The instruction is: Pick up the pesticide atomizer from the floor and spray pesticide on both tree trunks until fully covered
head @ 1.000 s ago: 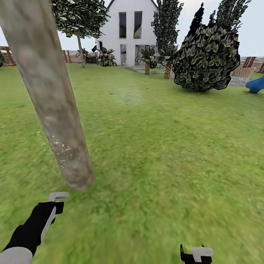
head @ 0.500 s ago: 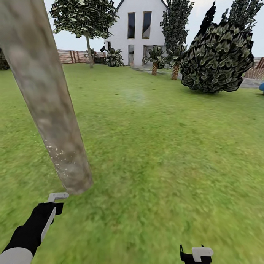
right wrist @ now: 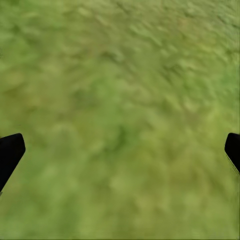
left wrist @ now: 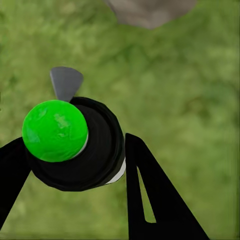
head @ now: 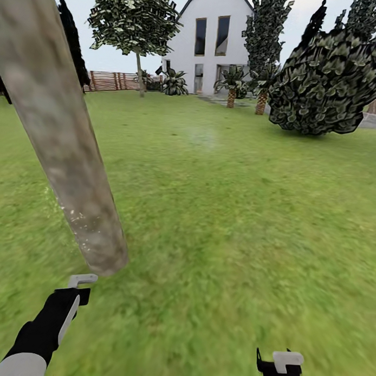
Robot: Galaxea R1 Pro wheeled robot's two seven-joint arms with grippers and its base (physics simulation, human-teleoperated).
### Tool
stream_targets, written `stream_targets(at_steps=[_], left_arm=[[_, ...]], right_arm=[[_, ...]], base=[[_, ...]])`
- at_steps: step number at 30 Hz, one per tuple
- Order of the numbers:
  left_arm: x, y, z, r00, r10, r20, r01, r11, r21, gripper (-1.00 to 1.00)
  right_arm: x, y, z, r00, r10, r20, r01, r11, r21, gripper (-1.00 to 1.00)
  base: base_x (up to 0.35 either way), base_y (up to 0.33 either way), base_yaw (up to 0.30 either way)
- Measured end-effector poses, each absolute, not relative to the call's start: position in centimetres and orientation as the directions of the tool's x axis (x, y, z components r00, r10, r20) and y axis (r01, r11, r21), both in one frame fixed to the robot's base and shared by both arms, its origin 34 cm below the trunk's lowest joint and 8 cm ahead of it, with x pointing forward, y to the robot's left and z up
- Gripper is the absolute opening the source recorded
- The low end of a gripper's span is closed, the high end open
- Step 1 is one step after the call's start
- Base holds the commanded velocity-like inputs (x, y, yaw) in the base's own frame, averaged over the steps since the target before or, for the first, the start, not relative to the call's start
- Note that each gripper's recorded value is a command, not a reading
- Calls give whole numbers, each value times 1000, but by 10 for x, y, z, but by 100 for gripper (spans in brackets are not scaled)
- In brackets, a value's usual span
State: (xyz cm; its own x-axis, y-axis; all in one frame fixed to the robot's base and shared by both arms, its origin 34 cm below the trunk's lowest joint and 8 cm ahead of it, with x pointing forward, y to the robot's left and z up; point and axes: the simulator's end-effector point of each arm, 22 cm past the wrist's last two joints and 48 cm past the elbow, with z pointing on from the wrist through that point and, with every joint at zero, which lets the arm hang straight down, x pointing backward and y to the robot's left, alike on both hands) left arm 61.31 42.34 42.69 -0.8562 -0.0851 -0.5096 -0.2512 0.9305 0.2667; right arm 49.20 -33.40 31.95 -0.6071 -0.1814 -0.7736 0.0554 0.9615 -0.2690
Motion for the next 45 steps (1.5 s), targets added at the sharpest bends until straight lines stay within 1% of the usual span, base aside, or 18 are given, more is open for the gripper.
stream_targets(at_steps=[3, 14, 25, 34, 45], left_arm=[[613, 423, 427, -856, -85, -510, -251, 930, 267, -100], [613, 423, 427, -856, -85, -510, -251, 931, 265, -100], [612, 423, 426, -858, -85, -507, -250, 930, 268, -100], [611, 423, 426, -858, -85, -506, -250, 930, 268, -100], [611, 423, 426, -858, -85, -506, -250, 930, 268, -100]], right_arm=[[492, -334, 319, -607, -181, -774, 55, 962, -269, 100], [492, -334, 319, -607, -183, -773, 54, 962, -269, 100], [492, -334, 319, -607, -183, -773, 54, 962, -269, 100], [492, -334, 319, -607, -183, -773, 54, 962, -269, 100], [492, -334, 319, -607, -183, -773, 54, 962, -269, 100]], base=[[186, -234, 229], [226, -195, 25], [61, -264, 252], [169, -246, 10], [187, -237, 262]])
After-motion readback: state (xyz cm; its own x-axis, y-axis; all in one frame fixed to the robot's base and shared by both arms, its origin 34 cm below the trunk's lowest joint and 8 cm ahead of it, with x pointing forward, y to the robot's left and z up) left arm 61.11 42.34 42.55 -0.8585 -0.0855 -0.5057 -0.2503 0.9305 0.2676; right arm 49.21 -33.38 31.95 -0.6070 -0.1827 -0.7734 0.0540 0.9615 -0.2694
